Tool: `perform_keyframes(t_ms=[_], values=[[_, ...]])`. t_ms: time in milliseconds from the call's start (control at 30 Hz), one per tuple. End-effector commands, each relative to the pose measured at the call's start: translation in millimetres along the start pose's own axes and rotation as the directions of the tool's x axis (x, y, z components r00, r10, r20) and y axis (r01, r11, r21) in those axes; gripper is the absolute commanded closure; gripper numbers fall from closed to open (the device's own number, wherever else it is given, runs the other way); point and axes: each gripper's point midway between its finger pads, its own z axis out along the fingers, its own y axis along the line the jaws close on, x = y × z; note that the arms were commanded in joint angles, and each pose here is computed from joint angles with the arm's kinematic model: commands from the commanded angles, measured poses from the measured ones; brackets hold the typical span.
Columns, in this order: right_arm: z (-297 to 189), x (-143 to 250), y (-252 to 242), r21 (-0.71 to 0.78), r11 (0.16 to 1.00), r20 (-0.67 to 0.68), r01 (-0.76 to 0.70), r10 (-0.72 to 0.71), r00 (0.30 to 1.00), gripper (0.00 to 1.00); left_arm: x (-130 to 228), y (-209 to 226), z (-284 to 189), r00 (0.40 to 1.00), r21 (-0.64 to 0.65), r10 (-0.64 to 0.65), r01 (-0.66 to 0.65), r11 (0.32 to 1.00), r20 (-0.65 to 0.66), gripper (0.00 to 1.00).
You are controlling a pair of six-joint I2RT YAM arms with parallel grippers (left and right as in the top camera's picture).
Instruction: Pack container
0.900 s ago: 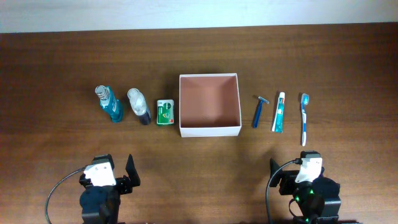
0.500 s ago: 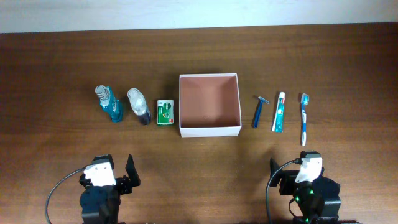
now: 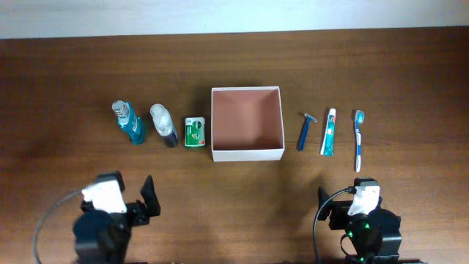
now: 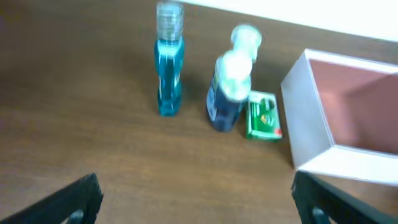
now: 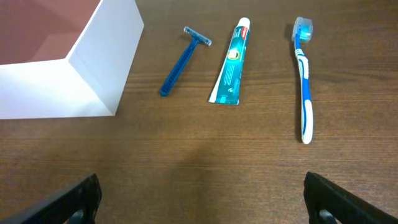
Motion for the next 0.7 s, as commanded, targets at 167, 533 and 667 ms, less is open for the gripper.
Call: perform_keyframes(t_ms=[167, 533, 667], values=[[0, 0, -1, 0.004, 1.0, 0.006, -0.011, 0.011, 1.0, 0.01, -92, -10, 20, 0.956, -0.054, 0.012, -0.029, 0.998, -0.292, 0.01], [0, 0, -1, 0.004, 1.0, 0.006, -0.01, 0.01, 1.0, 0.01, -152, -13, 102, 0.864, -0.05, 0.101, -0.144, 0.988, -0.494, 0.01], [0, 0, -1, 0.004, 1.0, 0.006, -0.01, 0.01, 1.0, 0.01, -133, 7, 130, 0.816, -0.115, 0.076, -0.171, 0.978, -0.573, 0.01]])
